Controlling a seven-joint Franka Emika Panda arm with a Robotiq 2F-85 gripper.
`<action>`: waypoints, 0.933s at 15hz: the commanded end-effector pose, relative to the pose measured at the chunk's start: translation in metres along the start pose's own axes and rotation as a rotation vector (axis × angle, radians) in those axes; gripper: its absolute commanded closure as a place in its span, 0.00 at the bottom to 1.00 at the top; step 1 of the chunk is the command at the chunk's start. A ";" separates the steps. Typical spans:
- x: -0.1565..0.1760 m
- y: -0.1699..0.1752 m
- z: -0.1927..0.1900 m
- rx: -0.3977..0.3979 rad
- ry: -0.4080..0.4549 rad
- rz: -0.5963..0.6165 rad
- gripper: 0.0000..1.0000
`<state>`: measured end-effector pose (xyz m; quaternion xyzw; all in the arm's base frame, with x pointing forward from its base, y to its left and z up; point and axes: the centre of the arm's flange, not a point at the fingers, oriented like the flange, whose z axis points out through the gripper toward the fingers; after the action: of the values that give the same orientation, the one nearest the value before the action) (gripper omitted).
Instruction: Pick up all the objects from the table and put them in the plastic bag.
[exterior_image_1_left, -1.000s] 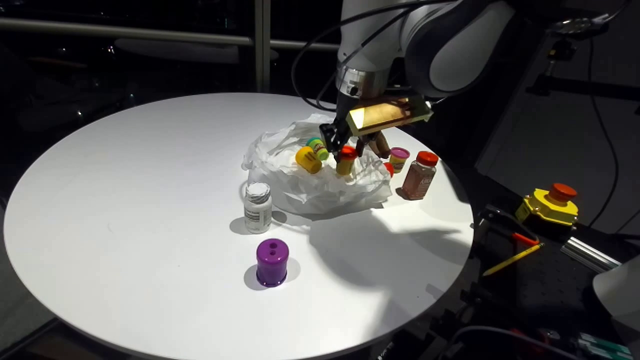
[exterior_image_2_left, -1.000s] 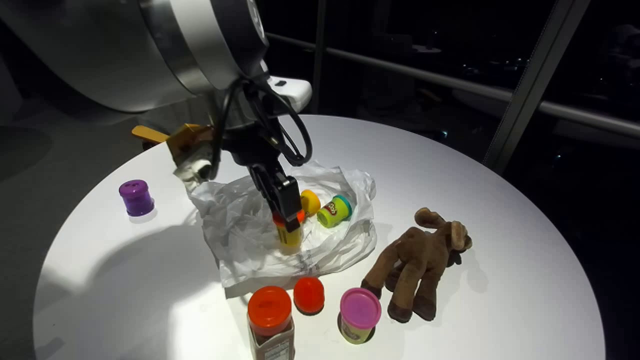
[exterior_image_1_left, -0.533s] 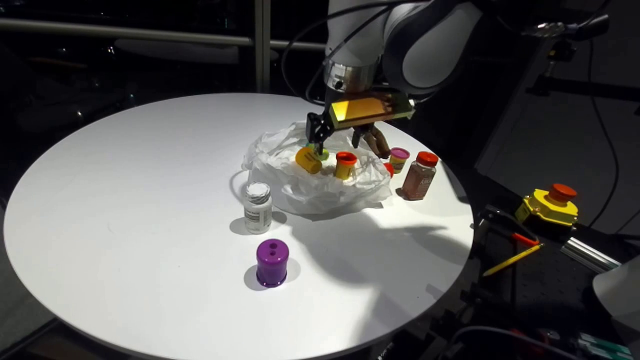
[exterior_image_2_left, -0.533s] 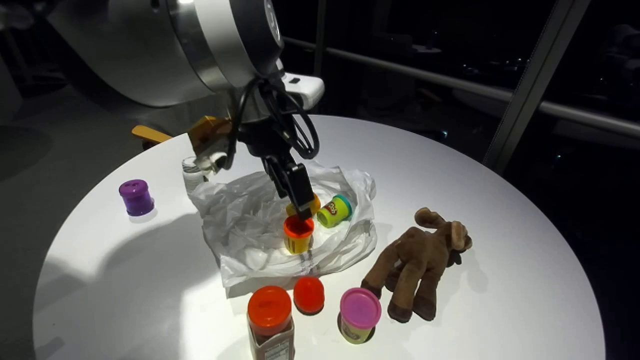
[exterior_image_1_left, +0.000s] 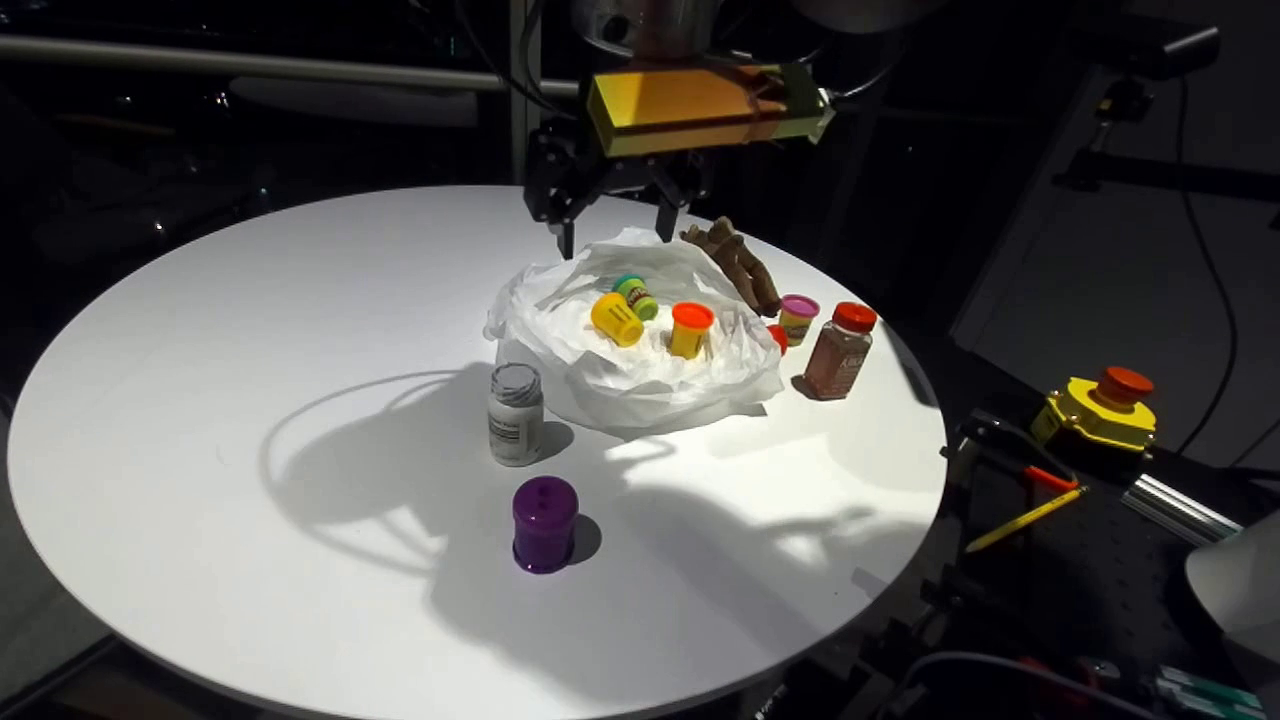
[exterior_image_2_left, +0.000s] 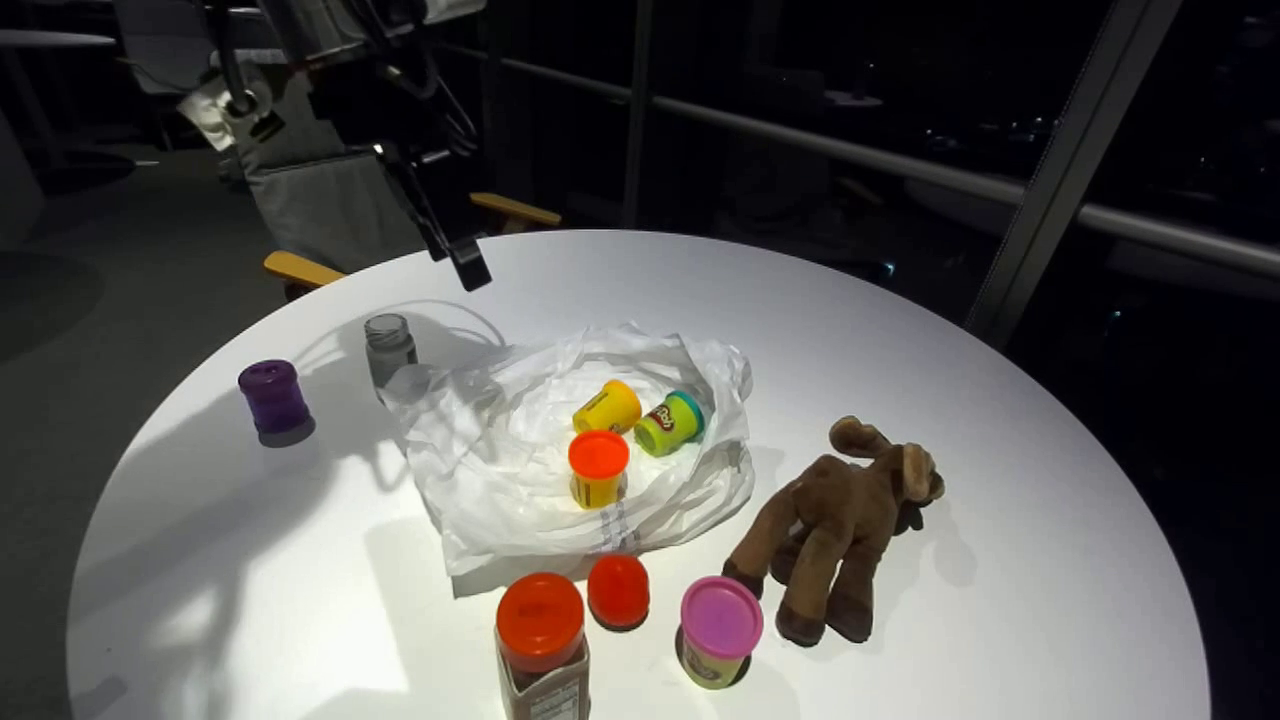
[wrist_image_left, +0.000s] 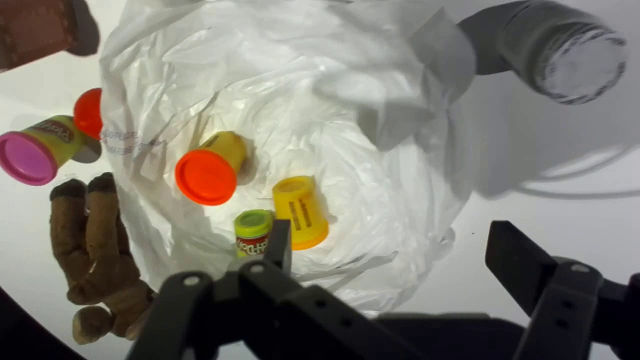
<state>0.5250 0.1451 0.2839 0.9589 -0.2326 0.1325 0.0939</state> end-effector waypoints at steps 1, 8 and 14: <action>-0.001 -0.037 -0.010 0.060 -0.037 0.010 0.00; -0.016 -0.075 0.030 0.126 -0.166 0.035 0.00; -0.017 -0.083 0.063 0.156 -0.238 0.045 0.00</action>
<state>0.5470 0.2071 0.2138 0.9656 -0.2559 0.0446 0.0086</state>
